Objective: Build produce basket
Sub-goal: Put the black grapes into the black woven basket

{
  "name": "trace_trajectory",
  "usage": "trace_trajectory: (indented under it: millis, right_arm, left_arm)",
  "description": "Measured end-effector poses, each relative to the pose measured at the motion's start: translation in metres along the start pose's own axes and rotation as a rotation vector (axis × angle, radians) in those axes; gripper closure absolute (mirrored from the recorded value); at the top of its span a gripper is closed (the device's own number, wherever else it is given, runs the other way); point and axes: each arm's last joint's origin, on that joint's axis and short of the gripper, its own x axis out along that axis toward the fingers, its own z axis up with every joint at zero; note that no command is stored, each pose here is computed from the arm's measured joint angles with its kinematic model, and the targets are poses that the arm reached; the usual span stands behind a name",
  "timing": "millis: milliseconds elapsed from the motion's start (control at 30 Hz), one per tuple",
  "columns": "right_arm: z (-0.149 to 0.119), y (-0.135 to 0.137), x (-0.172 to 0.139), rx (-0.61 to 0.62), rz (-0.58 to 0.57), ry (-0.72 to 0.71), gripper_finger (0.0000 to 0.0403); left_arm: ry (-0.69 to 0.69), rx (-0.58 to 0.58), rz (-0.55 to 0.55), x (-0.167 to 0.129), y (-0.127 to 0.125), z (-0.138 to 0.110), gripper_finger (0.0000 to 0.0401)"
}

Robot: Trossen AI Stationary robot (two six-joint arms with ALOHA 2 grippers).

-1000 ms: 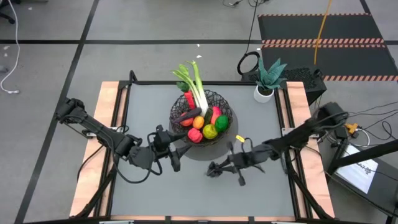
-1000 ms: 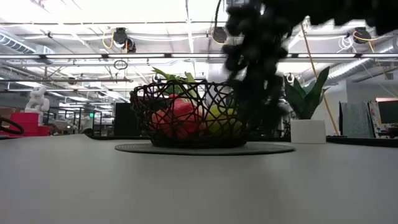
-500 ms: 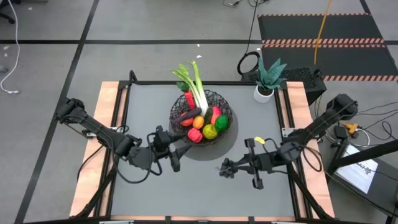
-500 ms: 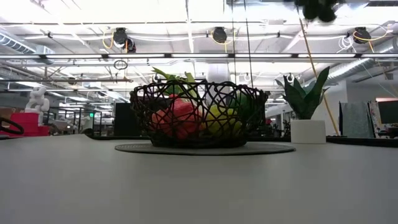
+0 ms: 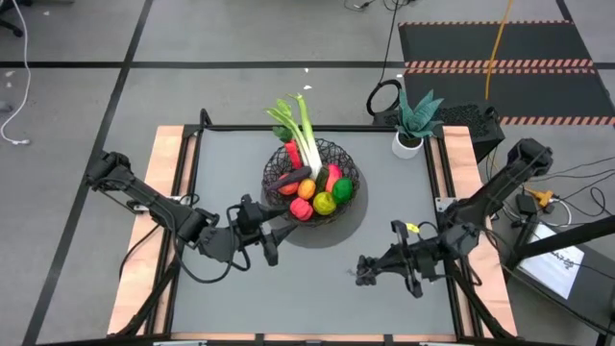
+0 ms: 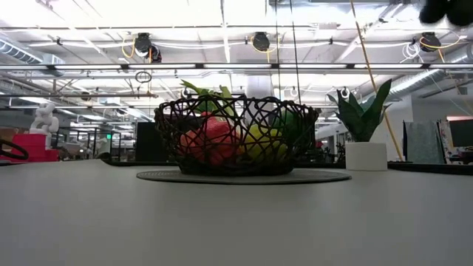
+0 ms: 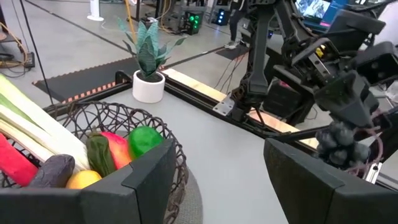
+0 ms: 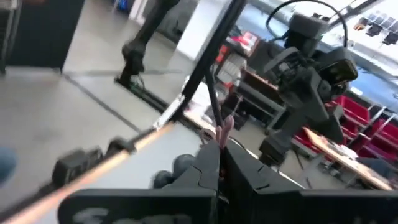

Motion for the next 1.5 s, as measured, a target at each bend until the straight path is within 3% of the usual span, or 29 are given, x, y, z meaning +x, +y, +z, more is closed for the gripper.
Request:
trace_trajectory:
  millis: [367,633,767,967,1500]
  right_arm:
    - [0.002,0.009,-0.012,-0.291,-0.12,0.138,0.0399]
    - [0.001,0.02,-0.017,-0.48,-0.042,0.157,0.0399]
    - [0.002,0.021,-0.018,-0.529,-0.056,0.167,0.0399]
    - [0.004,0.021,-0.022,-0.499,-0.17,0.239,0.0399]
    - [0.016,0.015,-0.023,-0.062,-0.273,0.11,0.0399]
  left_arm:
    - [0.003,0.026,0.005,0.001,0.001,0.0,0.0158]
    - [0.018,0.042,0.015,0.001,0.002,-0.002,0.0158]
    - [0.018,0.043,0.015,0.001,0.002,-0.002,0.0158]
    - [0.018,0.042,0.015,0.001,0.002,-0.002,0.0158]
    - [0.017,0.023,0.039,0.009,0.004,-0.005,0.0158]
